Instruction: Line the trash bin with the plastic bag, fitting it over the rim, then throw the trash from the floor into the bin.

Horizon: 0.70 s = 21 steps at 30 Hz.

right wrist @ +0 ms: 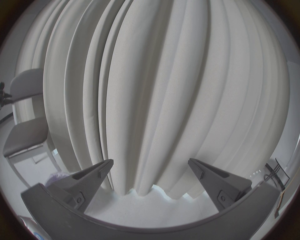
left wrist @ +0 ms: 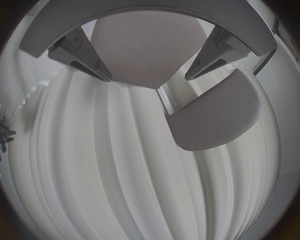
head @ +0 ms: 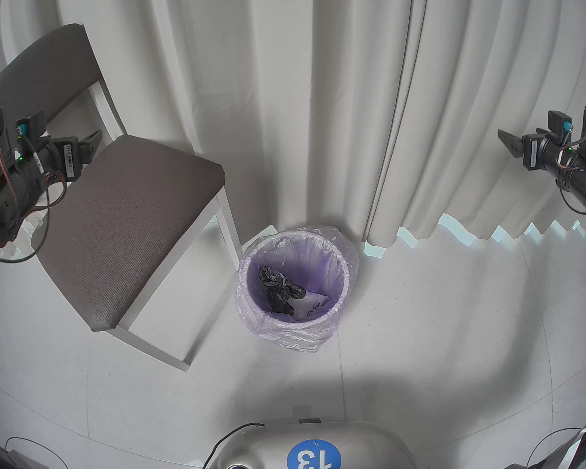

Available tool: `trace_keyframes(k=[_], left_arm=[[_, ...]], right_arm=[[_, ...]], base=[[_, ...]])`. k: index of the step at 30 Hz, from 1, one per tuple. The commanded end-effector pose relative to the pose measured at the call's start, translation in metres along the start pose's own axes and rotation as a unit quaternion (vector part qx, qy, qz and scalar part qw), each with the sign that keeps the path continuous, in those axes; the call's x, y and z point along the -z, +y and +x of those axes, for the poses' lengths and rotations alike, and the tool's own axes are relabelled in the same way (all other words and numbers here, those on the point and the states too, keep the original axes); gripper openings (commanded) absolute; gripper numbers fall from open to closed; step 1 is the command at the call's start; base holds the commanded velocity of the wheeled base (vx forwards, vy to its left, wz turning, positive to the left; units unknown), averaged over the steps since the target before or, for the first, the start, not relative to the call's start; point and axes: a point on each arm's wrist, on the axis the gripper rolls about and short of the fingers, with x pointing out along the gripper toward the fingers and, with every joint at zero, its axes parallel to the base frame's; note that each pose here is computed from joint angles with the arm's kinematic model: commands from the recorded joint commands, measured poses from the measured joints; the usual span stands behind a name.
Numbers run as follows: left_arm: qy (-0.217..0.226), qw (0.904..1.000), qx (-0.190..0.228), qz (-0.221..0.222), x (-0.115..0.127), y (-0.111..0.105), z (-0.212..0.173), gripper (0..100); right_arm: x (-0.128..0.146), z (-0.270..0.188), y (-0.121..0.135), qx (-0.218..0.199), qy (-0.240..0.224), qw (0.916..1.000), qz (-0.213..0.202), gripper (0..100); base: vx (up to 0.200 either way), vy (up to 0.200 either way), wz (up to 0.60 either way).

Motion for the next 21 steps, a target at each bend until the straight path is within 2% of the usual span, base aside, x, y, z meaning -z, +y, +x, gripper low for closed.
trace_keyframes(k=[1, 5, 8, 15, 21], left_arm=[[-0.029, 0.9993, -0.018, -0.015, -0.027, 0.024, -0.051, 100], [-0.030, 0.9990, -0.025, -0.022, -0.037, 0.034, -0.076, 100], [-0.025, 0.9975, -0.050, -0.044, -0.035, 0.045, -0.119, 100], [-0.008, 0.9966, -0.071, -0.040, -0.033, 0.062, -0.188, 100], [0.004, 0.9935, -0.109, -0.034, -0.028, 0.069, -0.228, 100]], right_arm=[[-0.041, -0.037, -0.015, 0.026, -0.070, 0.9971, 0.015, 100], [-0.058, -0.056, -0.024, 0.038, -0.101, 0.9940, 0.012, 100], [-0.073, -0.094, -0.025, 0.040, -0.135, 0.9897, 0.023, 100], [-0.073, -0.163, -0.023, 0.042, -0.166, 0.9848, 0.029, 100], [-0.065, -0.209, -0.021, 0.048, -0.177, 0.9826, 0.031, 100]], base=[[0.000, 0.000, 0.00], [0.000, 0.000, 0.00], [0.000, 0.000, 0.00], [0.000, 0.000, 0.00], [0.000, 0.000, 0.00]])
